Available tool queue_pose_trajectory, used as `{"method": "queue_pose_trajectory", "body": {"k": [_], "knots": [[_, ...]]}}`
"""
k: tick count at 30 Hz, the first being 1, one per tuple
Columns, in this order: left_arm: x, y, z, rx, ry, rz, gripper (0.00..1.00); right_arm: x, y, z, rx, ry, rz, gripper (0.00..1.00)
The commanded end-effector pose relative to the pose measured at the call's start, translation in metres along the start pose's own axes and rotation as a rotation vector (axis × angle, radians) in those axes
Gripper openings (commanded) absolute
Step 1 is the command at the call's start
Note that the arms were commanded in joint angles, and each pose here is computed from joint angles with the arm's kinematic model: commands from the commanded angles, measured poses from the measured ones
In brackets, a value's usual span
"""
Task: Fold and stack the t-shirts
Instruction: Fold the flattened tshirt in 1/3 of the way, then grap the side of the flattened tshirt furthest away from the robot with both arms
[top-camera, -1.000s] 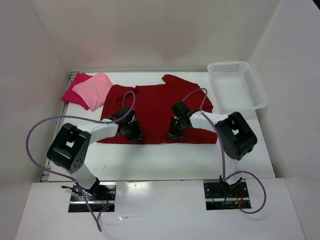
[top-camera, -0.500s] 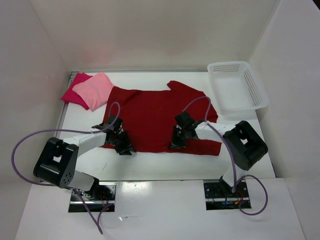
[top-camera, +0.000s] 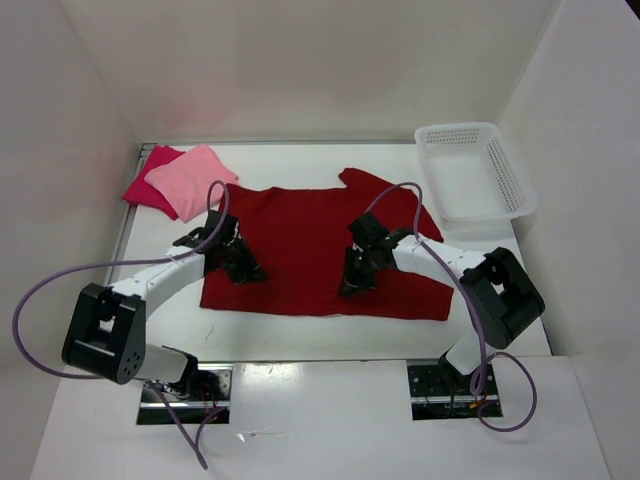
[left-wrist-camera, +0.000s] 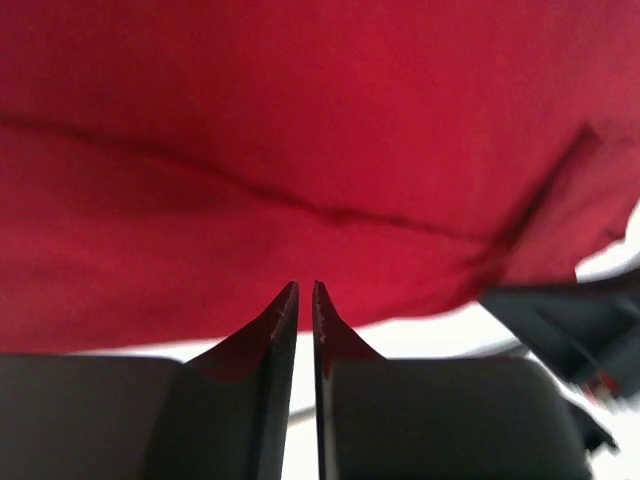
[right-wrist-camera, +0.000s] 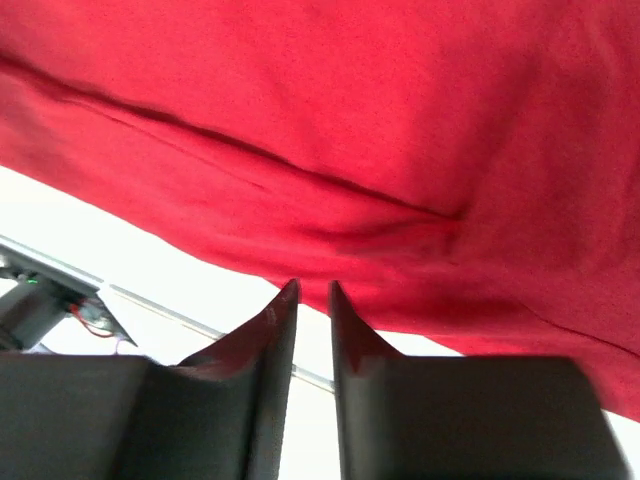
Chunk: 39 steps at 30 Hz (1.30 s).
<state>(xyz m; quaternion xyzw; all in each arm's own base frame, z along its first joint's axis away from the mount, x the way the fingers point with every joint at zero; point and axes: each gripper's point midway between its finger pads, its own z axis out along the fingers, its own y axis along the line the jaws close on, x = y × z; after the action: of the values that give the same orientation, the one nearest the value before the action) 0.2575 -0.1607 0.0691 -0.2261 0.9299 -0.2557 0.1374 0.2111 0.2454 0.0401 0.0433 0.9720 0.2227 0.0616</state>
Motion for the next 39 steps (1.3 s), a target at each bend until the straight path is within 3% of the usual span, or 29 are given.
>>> {"method": "queue_pose_trajectory", "body": {"k": [1,3,6,12,17,19,22,24,27,28,32,37,39], "knots": [[-0.014,0.021,0.018,-0.072,-0.040,-0.025,0.14,-0.013,0.023,-0.021,-0.044,-0.053,-0.055,0.20],[-0.003,0.035,0.029,-0.101,0.003,-0.048,0.14,-0.014,0.025,-0.015,-0.049,-0.038,-0.053,0.12],[0.023,0.060,0.034,-0.138,0.084,-0.116,0.13,-0.019,0.028,-0.015,-0.059,-0.062,-0.059,0.09],[0.069,0.105,0.022,-0.210,0.150,-0.176,0.17,-0.016,0.021,-0.002,-0.044,-0.044,-0.053,0.09],[0.094,0.106,0.011,-0.162,0.189,-0.257,0.22,-0.015,0.022,-0.014,-0.057,-0.070,-0.038,0.12],[0.067,0.088,0.002,-0.129,0.101,-0.224,0.28,-0.014,0.023,-0.017,-0.058,-0.071,-0.039,0.13],[0.024,0.060,-0.011,-0.099,0.018,-0.123,0.29,-0.026,0.035,-0.026,-0.067,-0.095,-0.067,0.16],[-0.036,0.019,-0.034,-0.029,-0.136,-0.067,0.29,-0.036,0.048,-0.034,-0.089,-0.119,-0.085,0.17],[-0.102,-0.001,-0.052,0.018,-0.309,-0.061,0.29,-0.057,0.057,-0.041,-0.109,-0.158,-0.096,0.17],[-0.136,-0.003,-0.064,0.038,-0.407,-0.084,0.26,-0.060,0.057,-0.044,-0.108,-0.164,-0.089,0.17],[-0.200,0.031,-0.056,-0.003,-0.523,-0.197,0.21,-0.076,0.063,-0.052,-0.123,-0.200,-0.116,0.14],[-0.256,0.049,-0.050,-0.134,-0.655,-0.157,0.20,-0.082,0.069,-0.054,-0.135,-0.207,-0.154,0.14],[-0.277,0.051,-0.046,-0.169,-0.686,-0.122,0.24,-0.085,0.075,-0.056,-0.156,-0.213,-0.161,0.14]]}}
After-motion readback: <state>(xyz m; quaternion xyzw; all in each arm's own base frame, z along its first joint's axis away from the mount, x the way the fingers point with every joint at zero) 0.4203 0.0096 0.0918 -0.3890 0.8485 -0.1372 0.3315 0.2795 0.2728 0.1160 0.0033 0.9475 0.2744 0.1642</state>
